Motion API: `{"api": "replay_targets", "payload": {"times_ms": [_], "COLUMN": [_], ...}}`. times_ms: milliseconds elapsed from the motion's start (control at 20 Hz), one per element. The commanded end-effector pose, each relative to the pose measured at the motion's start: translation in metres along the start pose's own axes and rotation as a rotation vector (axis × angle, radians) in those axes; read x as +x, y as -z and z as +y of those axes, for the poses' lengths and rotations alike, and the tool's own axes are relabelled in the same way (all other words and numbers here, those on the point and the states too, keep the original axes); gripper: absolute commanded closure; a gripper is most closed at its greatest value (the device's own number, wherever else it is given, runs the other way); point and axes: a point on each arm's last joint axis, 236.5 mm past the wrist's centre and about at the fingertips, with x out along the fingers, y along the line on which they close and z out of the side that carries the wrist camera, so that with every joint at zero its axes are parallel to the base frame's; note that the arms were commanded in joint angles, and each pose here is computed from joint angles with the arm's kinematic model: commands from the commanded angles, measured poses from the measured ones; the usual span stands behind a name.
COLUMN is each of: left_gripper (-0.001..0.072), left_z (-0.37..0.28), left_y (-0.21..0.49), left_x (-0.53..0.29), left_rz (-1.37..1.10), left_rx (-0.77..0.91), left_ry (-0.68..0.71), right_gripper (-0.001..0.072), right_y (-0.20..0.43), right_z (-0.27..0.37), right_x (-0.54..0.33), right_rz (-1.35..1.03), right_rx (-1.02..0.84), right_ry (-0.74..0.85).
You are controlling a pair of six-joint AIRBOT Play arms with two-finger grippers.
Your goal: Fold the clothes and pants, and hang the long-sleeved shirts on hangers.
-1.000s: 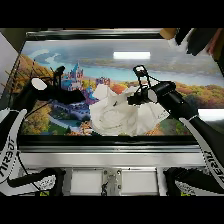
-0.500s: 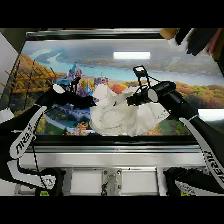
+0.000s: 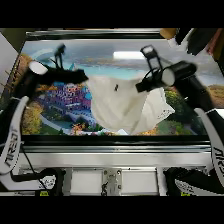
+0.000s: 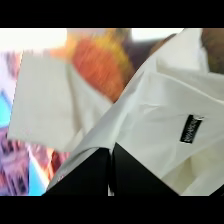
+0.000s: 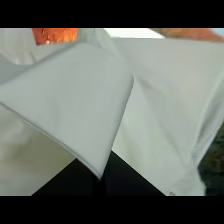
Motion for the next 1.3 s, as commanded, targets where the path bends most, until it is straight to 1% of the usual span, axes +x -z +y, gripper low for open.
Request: {"api": "replay_targets", "payload": {"times_ms": [0, 50, 150, 300, 500, 650, 750, 850, 900, 1000, 1100, 1150, 1250], "left_gripper": [0.0696, 0.0696, 0.0696, 0.0696, 0.0696, 0.0696, 0.0696, 0.0696, 0.0696, 0.0696, 0.0696, 0.0696, 0.0696], "left_z": [-0.123, -0.163, -0.234, -0.305, -0.344, -0.347, -0.34, -0.317, -0.294, -0.229, -0.155, -0.123, -0.08], "left_y": [-0.093, -0.103, -0.103, -0.075, -0.046, -0.045, -0.054, -0.071, -0.08, -0.086, -0.066, -0.048, -0.004], "left_x": [-0.149, -0.193, -0.276, -0.365, -0.425, -0.434, -0.418, -0.378, -0.35, -0.286, -0.227, -0.202, -0.163], "left_rz": [-0.378, -0.473, -0.648, -0.822, -0.959, -0.986, -0.956, -0.861, -0.79, -0.589, -0.326, -0.196, 0.012], "left_rx": [0.267, 0.345, 0.478, 0.604, 0.666, 0.668, 0.653, 0.604, 0.551, 0.447, 0.379, 0.346, 0.273], "left_ry": [0.062, 0.089, 0.14, 0.216, 0.28, 0.287, 0.28, 0.235, 0.18, 0.007, -0.183, -0.245, -0.292], "right_gripper": [0.0698, 0.0699, 0.0699, 0.0699, 0.0699, 0.07, 0.0699, 0.07, 0.07, 0.07, 0.0699, 0.0699, 0.07], "right_y": [-0.071, -0.093, -0.116, -0.121, -0.106, -0.098, -0.098, -0.098, -0.097, -0.085, -0.06, -0.041, -0.003], "right_z": [-0.033, -0.036, -0.035, -0.033, -0.031, -0.031, -0.031, -0.031, -0.03, -0.03, -0.031, -0.03, -0.024], "right_x": [-0.115, -0.158, -0.234, -0.328, -0.419, -0.441, -0.427, -0.391, -0.365, -0.301, -0.235, -0.204, -0.16], "right_rz": [-0.231, -0.344, -0.528, -0.768, -0.997, -1.049, -1.002, -0.893, -0.818, -0.617, -0.369, -0.229, 0.025], "right_rx": [-0.036, -0.031, -0.024, -0.013, 0.016, 0.04, 0.045, 0.076, 0.077, 0.076, 0.076, 0.075, 0.072], "right_ry": [0.063, 0.075, 0.079, 0.076, 0.072, 0.063, 0.057, 0.035, 0.031, 0.033, 0.044, 0.041, 0.024]}}
